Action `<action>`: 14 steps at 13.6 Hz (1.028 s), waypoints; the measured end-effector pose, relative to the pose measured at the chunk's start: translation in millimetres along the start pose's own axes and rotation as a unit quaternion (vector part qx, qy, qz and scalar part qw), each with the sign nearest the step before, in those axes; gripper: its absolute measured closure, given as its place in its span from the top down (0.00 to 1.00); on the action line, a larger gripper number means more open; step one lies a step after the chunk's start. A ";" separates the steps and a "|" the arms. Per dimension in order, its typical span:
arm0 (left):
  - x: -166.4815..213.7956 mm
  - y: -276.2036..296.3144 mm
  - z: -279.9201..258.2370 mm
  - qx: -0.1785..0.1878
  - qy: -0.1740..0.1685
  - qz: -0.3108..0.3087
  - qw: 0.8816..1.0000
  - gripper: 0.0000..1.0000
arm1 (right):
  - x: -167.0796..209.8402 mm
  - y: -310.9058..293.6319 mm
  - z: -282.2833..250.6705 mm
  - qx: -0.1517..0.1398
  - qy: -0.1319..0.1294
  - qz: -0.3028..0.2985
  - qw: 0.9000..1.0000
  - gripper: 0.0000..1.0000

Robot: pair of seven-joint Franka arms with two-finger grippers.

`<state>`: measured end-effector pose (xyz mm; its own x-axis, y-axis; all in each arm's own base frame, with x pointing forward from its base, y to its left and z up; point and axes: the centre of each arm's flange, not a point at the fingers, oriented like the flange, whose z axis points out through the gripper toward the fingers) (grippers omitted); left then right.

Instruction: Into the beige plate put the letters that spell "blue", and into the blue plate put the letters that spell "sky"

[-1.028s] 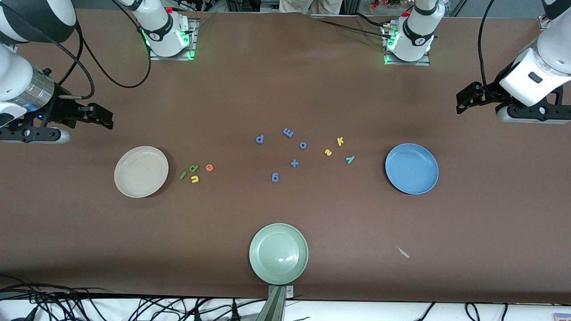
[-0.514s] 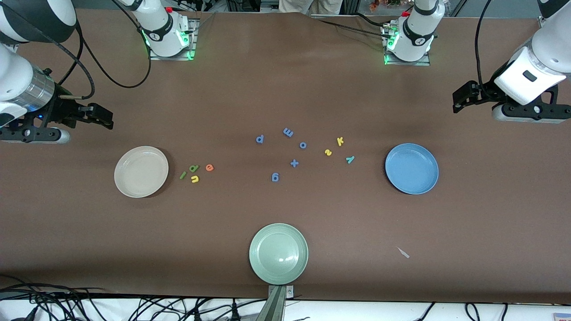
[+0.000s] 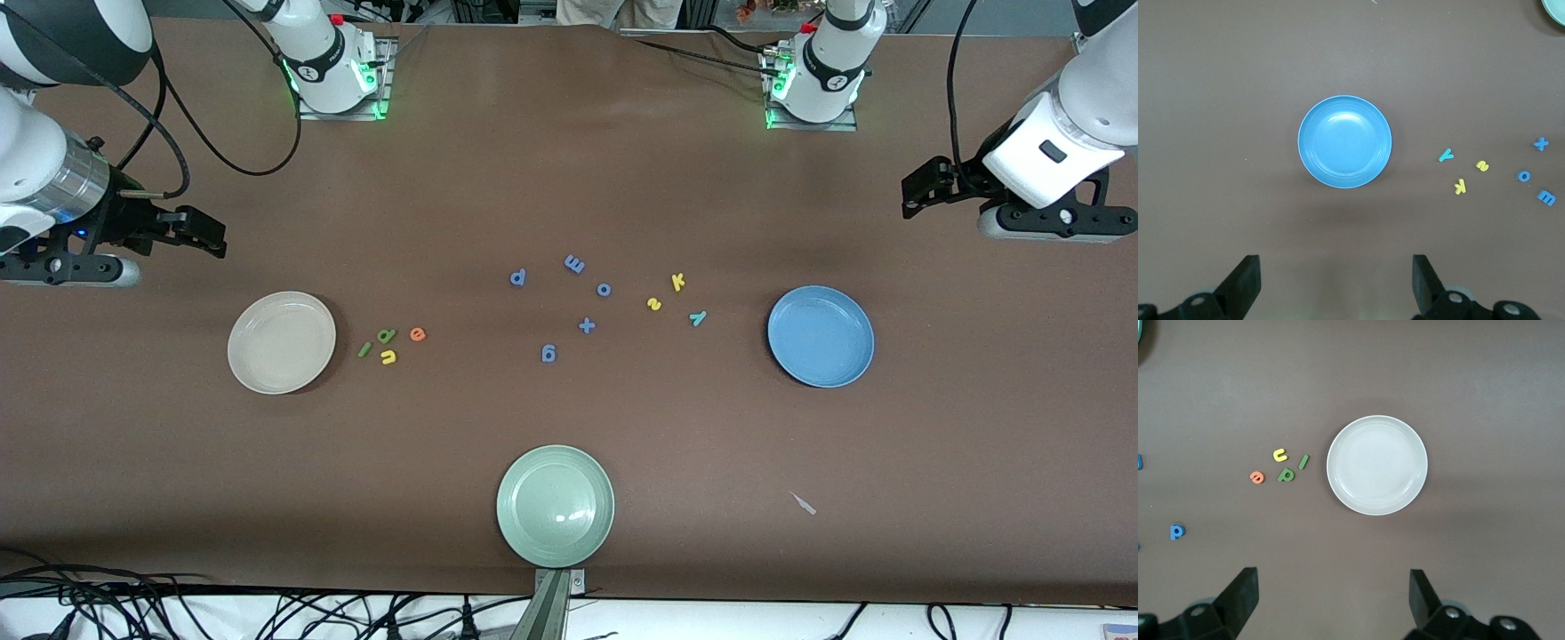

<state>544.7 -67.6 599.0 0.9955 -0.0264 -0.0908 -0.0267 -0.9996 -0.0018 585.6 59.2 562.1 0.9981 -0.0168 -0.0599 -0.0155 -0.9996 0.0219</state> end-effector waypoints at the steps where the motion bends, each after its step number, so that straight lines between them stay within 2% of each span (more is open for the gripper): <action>1: 0.0 0.0 -0.1 0.000 0.000 0.000 1.000 1.00 | 0.1 0.0 0.3 0.000 0.000 0.000 1.000 1.00; 14: 1.4 3.1 -12.5 0.008 0.015 0.004 1.000 1.00 | 1.3 -2.9 6.0 -0.001 -0.006 -0.002 1.000 1.00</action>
<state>547.1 -70.8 611.4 0.9975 -0.0351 -0.0618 -0.0362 -0.9992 -0.0173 586.7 62.0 556.0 0.9974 -0.0122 -0.0712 -0.0107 -0.9997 0.0228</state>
